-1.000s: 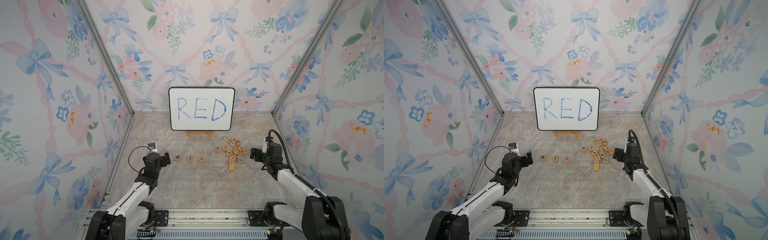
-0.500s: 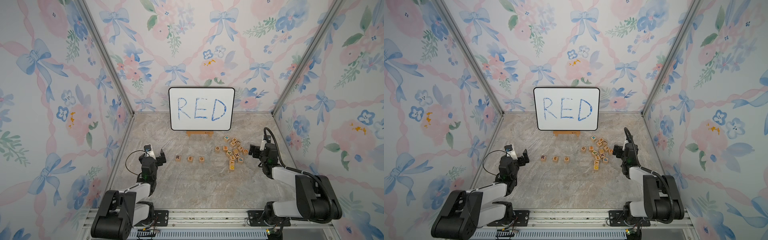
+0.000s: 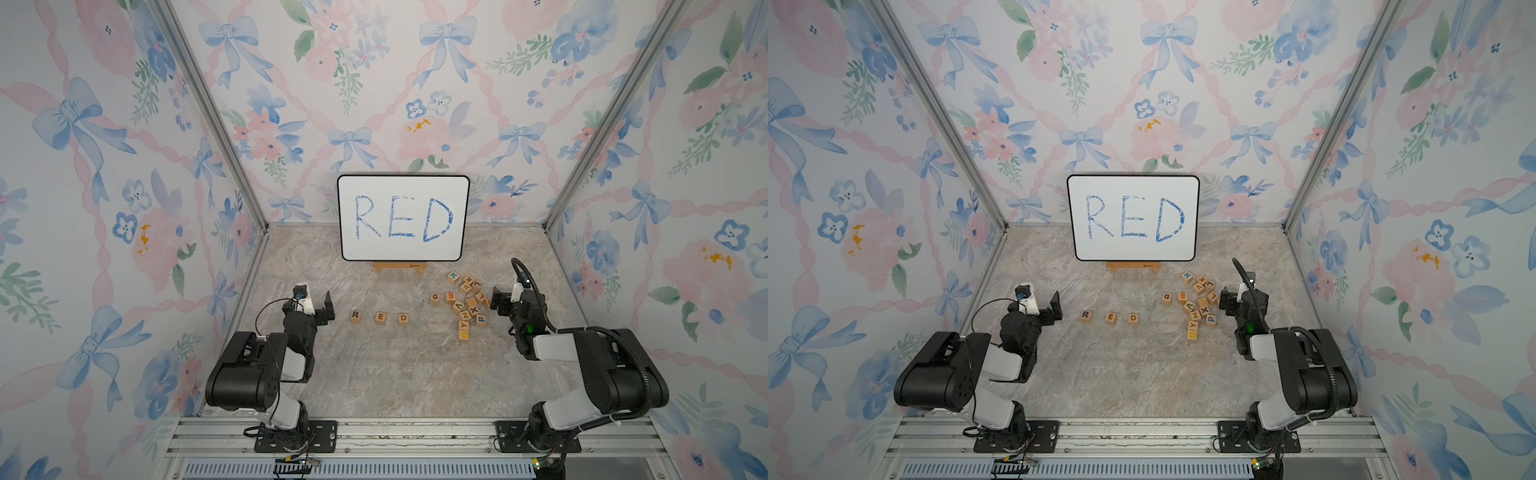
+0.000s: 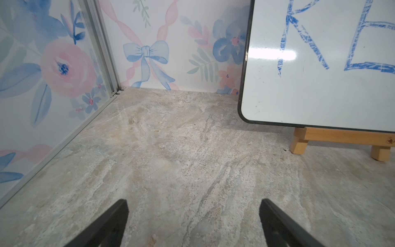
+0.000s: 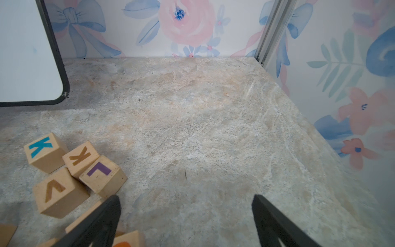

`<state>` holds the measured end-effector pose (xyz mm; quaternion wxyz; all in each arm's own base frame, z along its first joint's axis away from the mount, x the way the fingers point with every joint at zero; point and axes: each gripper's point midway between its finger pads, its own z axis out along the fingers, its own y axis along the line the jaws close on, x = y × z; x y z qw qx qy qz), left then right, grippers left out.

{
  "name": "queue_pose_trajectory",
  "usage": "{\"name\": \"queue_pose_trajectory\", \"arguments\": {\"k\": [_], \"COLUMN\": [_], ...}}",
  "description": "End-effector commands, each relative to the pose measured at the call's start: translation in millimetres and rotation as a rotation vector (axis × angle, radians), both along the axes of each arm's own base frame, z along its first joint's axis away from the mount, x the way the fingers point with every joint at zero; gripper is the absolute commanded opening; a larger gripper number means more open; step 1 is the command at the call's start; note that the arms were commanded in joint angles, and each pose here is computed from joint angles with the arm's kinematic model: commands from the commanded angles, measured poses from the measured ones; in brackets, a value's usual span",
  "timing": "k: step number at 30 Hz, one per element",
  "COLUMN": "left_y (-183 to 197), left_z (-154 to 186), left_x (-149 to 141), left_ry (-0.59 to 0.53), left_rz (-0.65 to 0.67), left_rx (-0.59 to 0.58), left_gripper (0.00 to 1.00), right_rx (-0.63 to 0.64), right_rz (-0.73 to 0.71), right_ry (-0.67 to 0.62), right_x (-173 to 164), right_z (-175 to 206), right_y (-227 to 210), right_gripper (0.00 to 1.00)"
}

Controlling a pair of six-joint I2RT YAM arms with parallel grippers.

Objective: Assemble the uppercase word "red" with letter blocks
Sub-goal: Reset both arms

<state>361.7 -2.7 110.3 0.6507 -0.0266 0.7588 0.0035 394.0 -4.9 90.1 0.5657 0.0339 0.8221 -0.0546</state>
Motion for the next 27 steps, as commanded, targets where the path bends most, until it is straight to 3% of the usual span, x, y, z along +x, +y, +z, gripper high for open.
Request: {"name": "queue_pose_trajectory", "arguments": {"k": [1, 27], "left_y": [-5.5, -9.1], "left_z": [18.4, 17.5], "left_x": [5.7, 5.9], "left_ry": [-0.069, -0.061], "left_rz": [-0.018, -0.022], "left_rx": [0.031, 0.047], "left_gripper": [0.98, 0.98], "right_rx": [-0.013, -0.011], "right_rz": [-0.012, -0.013], "right_ry": [-0.038, -0.04], "right_x": [2.3, 2.6], "right_z": [8.1, 8.8], "right_y": [-2.8, -3.1], "right_gripper": [0.97, 0.97]}}
